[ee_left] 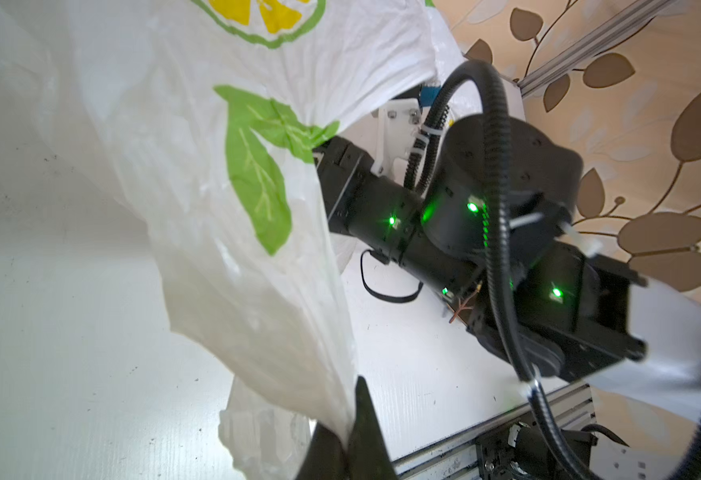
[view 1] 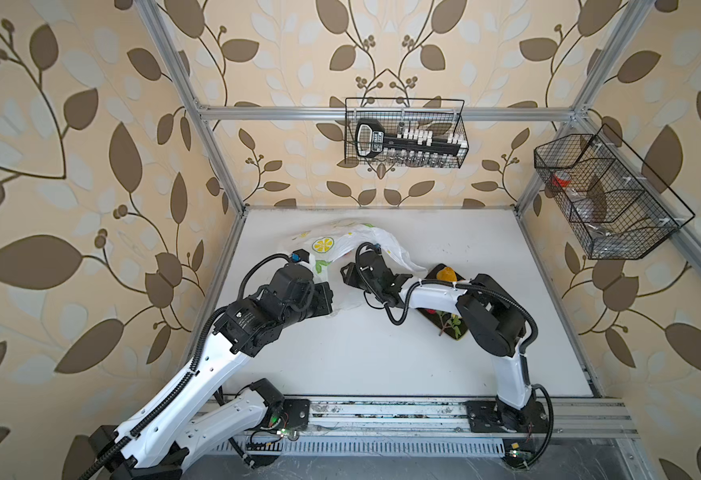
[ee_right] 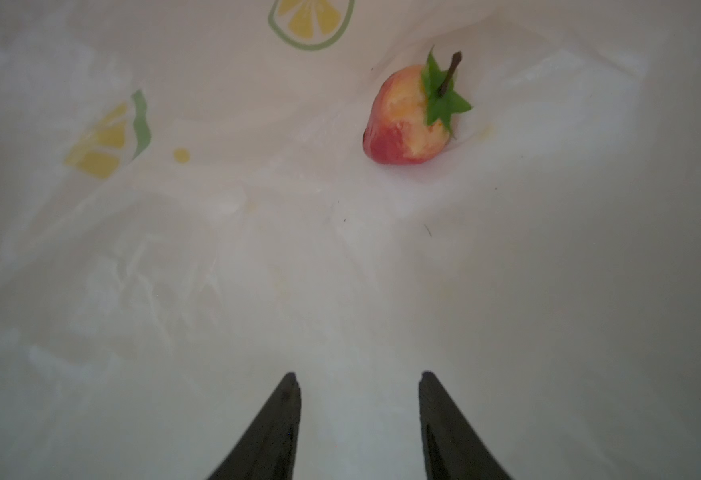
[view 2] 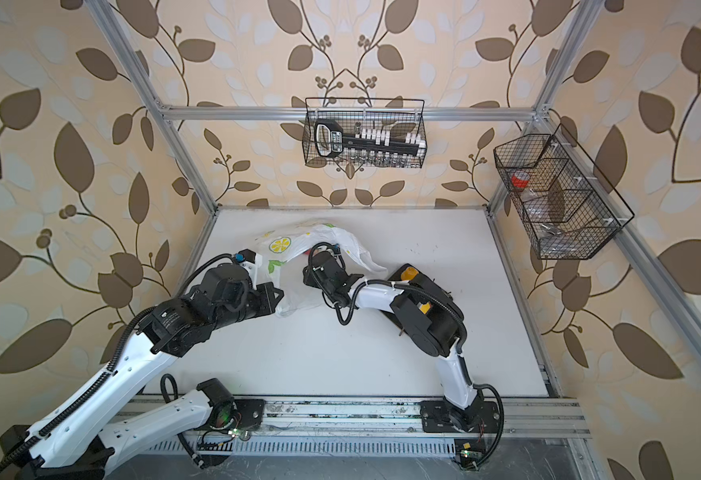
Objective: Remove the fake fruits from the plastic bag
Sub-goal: 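Grasp the last strawberry deep inside the bag with the right gripper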
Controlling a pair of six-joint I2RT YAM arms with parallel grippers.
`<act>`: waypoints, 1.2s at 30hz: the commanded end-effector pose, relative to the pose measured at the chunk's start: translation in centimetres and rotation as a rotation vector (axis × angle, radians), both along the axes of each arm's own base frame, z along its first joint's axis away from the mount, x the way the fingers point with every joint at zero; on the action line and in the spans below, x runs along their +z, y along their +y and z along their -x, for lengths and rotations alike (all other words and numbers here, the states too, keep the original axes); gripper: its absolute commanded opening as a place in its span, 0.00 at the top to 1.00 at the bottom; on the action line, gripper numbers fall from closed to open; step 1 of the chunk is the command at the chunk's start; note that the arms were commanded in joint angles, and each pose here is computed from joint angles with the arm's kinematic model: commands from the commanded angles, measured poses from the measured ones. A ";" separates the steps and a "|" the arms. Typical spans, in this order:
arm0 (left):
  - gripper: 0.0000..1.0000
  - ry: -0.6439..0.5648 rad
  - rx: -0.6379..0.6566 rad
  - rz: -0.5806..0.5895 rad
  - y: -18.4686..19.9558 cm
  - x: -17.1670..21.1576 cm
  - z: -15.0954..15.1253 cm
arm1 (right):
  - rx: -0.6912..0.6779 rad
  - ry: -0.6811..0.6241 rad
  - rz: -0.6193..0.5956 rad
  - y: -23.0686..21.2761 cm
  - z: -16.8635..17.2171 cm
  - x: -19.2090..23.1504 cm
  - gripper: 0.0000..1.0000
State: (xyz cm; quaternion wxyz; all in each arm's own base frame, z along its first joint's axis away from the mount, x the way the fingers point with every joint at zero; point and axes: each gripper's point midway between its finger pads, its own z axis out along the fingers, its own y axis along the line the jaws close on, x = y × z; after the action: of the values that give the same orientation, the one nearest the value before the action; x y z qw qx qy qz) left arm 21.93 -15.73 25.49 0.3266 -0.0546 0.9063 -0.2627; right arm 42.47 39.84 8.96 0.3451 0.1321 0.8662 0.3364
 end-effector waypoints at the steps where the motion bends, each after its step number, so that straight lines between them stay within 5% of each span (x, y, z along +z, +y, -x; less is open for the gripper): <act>1: 1.00 -0.037 -0.081 0.018 -0.7 1.9 0.8 | -0.175 0.078 -0.172 0.2 -2.5 -0.3 0.47; 11: 1.00 -0.016 -0.183 0.037 -2.2 2.3 1.5 | -0.352 0.158 -0.300 0.7 -7.0 -3.1 0.36; 27: 1.00 -0.005 -0.289 0.062 -3.9 3.4 1.9 | -0.300 0.227 -0.291 5.0 -9.1 -7.5 0.32; 36: 1.00 0.008 -0.313 0.067 -4.0 3.4 2.5 | -0.243 0.234 -0.176 4.3 -8.1 -10.4 0.52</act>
State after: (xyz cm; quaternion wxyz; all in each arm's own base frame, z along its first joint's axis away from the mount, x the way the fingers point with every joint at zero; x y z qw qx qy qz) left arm 20.13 -19.66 27.22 0.2666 0.0566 0.9056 -0.3250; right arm 52.44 45.28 4.39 0.3071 0.2991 0.8090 0.4022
